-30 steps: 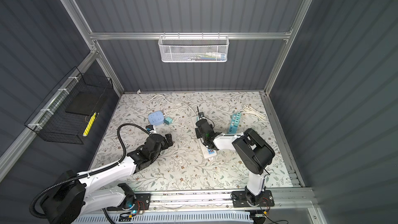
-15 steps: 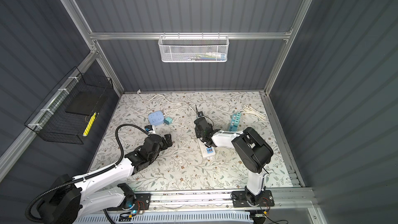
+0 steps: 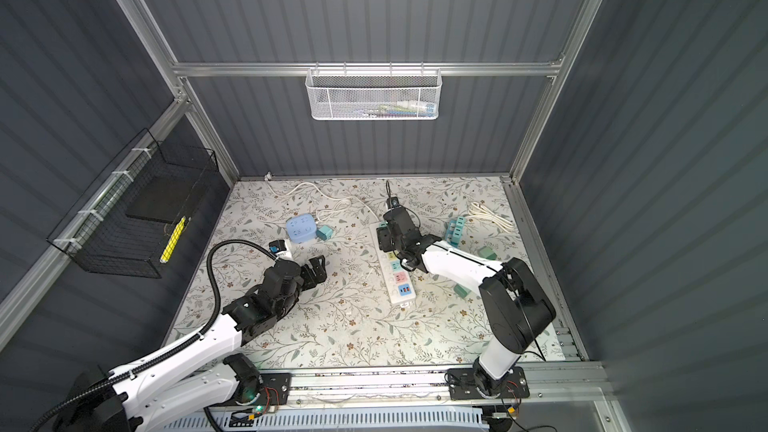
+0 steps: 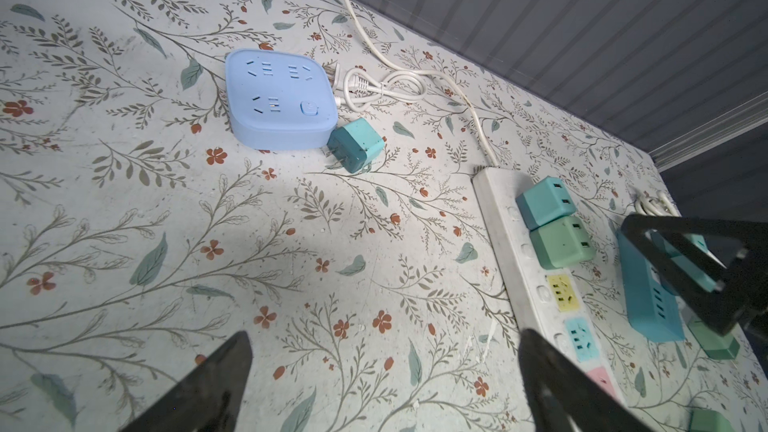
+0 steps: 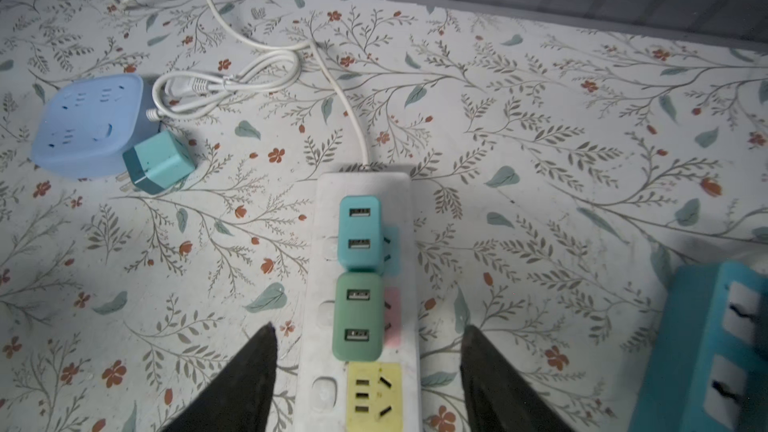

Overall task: Insert the plug
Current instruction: 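Lower the green adapter into the pink socket beside the teal adapter, open right gripper, then move the left gripper to the teal adapter beside the blue power cube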

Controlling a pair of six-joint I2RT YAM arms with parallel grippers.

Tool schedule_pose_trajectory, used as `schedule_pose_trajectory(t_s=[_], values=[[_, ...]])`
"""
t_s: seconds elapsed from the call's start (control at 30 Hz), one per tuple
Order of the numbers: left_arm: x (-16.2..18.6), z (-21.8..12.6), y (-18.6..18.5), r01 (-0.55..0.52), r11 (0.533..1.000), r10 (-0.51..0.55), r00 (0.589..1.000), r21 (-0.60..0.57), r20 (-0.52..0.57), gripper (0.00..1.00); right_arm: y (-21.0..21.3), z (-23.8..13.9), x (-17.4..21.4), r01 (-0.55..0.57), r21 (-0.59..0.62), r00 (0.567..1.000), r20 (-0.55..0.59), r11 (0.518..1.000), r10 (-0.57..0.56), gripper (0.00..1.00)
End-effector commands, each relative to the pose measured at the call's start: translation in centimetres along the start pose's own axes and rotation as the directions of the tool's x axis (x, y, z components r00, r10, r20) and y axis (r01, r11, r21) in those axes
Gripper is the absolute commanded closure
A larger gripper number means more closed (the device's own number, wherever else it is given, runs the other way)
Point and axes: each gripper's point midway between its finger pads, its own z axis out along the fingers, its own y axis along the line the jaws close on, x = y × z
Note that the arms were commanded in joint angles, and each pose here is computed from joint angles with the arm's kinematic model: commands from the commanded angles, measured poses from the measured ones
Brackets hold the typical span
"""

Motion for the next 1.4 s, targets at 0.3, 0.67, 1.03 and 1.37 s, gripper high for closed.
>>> schedule_pose_trajectory(t_s=[0.3, 0.67, 1.03, 1.37], values=[[-0.3, 0.4, -0.1, -0.053, 0.998, 0.052, 0.998, -0.03, -0.018, 0.0, -2.2, 3.7, 3.6, -0.087, -0.012, 0.99, -0.116, 0.996, 0.085, 0.31], [-0.6, 1.1, -0.7, -0.079, 0.996, 0.078, 0.997, -0.042, -0.027, 0.0, -2.8, 3.4, 6.4, -0.119, -0.005, 0.983, -0.145, 0.993, 0.117, 0.32], [-4.1, 6.4, -2.8, -0.214, 0.968, 0.195, 0.97, -0.133, -0.144, 0.0, -2.2, -2.0, 1.5, -0.121, -0.073, 0.992, -0.035, 0.99, 0.119, 0.26], [-7.1, 12.1, -1.3, -0.181, 0.967, 0.132, 0.956, -0.177, -0.262, 0.0, -2.4, -4.4, 2.6, -0.139, -0.12, 0.989, 0.034, 0.983, 0.144, 0.22]])
